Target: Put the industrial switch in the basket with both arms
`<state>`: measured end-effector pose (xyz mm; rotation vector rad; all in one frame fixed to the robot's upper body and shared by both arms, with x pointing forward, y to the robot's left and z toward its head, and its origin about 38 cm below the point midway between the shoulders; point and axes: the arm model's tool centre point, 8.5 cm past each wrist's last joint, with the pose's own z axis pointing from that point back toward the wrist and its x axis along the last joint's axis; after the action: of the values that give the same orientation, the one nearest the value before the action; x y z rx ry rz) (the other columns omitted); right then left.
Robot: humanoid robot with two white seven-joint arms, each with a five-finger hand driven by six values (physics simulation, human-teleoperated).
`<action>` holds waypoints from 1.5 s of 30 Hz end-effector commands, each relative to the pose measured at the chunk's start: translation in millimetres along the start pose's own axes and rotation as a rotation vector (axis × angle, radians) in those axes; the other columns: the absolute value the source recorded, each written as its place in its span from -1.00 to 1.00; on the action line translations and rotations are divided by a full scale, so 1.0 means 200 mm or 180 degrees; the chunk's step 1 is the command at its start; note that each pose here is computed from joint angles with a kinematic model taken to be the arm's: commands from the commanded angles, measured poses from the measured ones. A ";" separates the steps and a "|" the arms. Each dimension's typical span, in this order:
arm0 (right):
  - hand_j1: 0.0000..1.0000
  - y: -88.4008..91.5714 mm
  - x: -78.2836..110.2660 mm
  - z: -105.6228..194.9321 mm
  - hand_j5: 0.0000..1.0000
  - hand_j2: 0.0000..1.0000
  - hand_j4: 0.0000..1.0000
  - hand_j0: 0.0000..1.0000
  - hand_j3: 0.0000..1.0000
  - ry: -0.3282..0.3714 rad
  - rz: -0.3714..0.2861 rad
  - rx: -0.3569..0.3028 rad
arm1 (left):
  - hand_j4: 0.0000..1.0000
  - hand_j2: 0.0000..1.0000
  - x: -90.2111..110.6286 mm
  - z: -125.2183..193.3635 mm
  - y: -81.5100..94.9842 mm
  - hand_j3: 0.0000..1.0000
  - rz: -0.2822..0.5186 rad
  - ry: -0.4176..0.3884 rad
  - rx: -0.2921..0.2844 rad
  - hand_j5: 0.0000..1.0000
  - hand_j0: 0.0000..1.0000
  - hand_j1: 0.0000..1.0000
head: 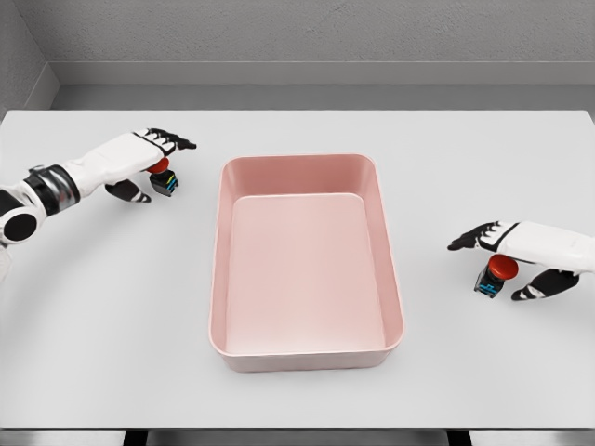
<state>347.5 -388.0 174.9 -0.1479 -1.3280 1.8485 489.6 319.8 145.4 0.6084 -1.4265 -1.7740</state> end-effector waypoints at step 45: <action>0.12 0.02 -0.03 -0.03 0.12 0.12 0.12 0.12 0.12 0.0069 0.0089 0.0174 | -0.45 -0.45 0.61 0.22 0.51 -0.45 -0.0639 -0.1284 0.0849 -0.45 -0.45 -0.45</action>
<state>352.5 -388.0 165.7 -0.1589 -1.2680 1.9004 417.3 247.6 257.9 0.5785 -1.9159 -1.9557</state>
